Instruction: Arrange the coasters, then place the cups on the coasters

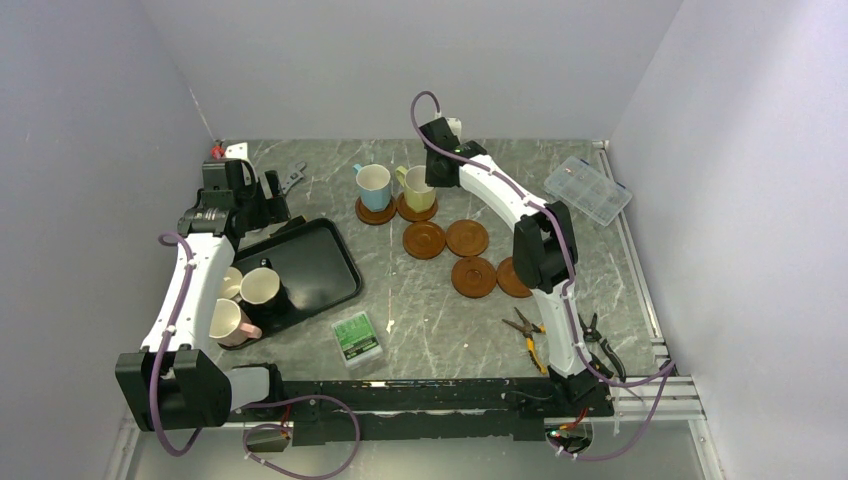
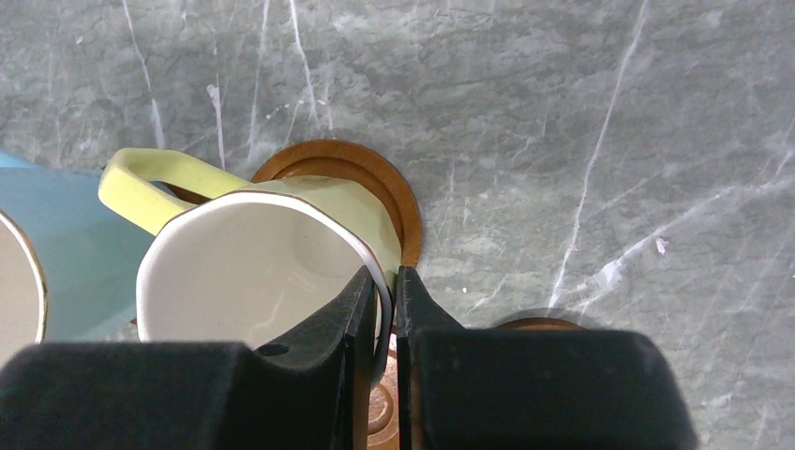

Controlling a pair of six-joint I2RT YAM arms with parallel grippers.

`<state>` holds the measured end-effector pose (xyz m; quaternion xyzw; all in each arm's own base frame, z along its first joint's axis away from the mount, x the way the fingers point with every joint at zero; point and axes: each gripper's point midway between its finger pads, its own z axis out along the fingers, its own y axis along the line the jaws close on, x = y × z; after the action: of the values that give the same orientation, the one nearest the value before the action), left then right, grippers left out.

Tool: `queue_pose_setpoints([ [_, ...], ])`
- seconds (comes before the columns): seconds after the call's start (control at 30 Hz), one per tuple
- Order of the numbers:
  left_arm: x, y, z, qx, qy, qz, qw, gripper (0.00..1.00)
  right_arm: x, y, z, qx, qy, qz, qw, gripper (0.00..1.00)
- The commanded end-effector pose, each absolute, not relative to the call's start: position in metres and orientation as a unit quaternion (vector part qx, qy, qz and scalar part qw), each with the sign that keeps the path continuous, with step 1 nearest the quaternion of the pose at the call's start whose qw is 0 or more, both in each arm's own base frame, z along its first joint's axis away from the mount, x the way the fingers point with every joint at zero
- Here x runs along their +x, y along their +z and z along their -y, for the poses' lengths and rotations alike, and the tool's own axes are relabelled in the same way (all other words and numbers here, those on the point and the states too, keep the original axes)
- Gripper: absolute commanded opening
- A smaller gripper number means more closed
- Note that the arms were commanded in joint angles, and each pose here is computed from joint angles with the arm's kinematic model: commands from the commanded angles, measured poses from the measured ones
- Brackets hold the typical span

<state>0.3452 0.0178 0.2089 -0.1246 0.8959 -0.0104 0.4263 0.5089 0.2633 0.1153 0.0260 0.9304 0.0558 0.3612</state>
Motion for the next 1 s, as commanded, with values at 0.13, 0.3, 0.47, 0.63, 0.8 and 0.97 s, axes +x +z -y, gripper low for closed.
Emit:
queue_pose_setpoints([
  [0.13,0.353,0.22,-0.016,-0.121,-0.02,-0.886,0.448,0.91,0.527,0.186,-0.267,0.055,0.075,-0.892,0.443,0.0],
  [0.3,0.354,0.22,-0.016,-0.121,-0.02,-0.886,0.448,0.91,0.527,0.18,-0.271,0.05,0.074,-0.894,0.439,0.0],
  [0.47,0.354,0.22,-0.016,-0.121,-0.02,-0.886,0.448,0.91,0.528,0.175,-0.275,0.046,0.07,-0.896,0.436,0.0],
  [0.63,0.354,0.22,-0.016,-0.121,-0.02,-0.886,0.448,0.91,0.527,0.172,-0.277,0.044,0.067,-0.897,0.435,0.0],
  [0.8,0.354,0.221,-0.016,-0.12,-0.021,-0.886,0.448,0.91,0.527,0.166,-0.277,0.042,0.061,-0.899,0.431,0.0],
  [0.97,0.353,0.22,-0.016,-0.12,-0.021,-0.886,0.447,0.91,0.528,0.163,-0.277,0.04,0.056,-0.9,0.43,0.0],
])
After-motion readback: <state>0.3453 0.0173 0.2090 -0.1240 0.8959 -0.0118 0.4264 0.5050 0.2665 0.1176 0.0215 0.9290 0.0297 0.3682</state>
